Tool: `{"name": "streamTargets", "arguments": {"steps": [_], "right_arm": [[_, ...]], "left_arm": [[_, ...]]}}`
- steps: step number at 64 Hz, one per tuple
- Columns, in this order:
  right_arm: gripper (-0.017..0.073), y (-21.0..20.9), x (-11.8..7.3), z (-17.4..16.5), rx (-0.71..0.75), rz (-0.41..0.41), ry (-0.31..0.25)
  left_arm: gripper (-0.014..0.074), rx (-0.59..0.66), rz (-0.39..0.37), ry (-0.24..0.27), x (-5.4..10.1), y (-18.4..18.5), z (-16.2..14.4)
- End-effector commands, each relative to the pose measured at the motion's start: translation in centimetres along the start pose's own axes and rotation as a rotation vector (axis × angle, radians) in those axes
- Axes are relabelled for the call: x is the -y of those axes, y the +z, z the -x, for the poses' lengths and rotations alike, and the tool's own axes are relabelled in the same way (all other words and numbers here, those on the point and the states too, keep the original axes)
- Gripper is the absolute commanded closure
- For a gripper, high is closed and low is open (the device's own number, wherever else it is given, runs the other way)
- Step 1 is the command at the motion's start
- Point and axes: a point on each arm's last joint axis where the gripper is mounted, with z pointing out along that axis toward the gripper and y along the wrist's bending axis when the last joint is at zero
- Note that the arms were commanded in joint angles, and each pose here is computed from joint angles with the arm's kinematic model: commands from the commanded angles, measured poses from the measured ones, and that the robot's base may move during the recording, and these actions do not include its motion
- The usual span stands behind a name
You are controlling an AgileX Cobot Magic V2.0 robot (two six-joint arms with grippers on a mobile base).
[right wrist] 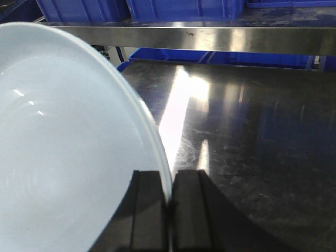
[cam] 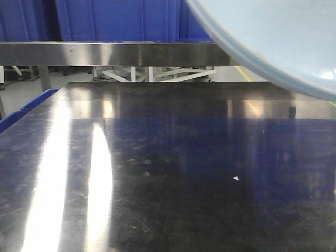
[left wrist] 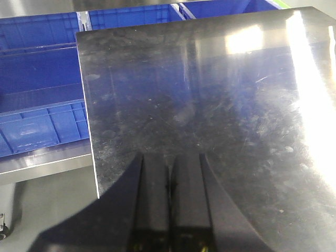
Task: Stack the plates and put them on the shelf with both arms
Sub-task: 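Drive the base to the blue-bin shelving holding the plates in the right gripper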
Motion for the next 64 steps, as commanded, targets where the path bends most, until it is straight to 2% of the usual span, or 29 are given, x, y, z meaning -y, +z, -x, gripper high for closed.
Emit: {"name": "streamTargets", "arguments": {"steps": [1, 64], "right_arm": [[0.0508, -0.4, -0.18, 1.73, 0.126, 0.0, 0.017], [0.0511, -0.39, -0.18, 1.73, 0.125, 0.0, 0.017]], "left_arm": [[0.051, 0.09, -0.043, -0.002, 0.43, -0.36, 1.52], [0.051, 0.09, -0.043, -0.002, 0.43, -0.36, 1.52]]}}
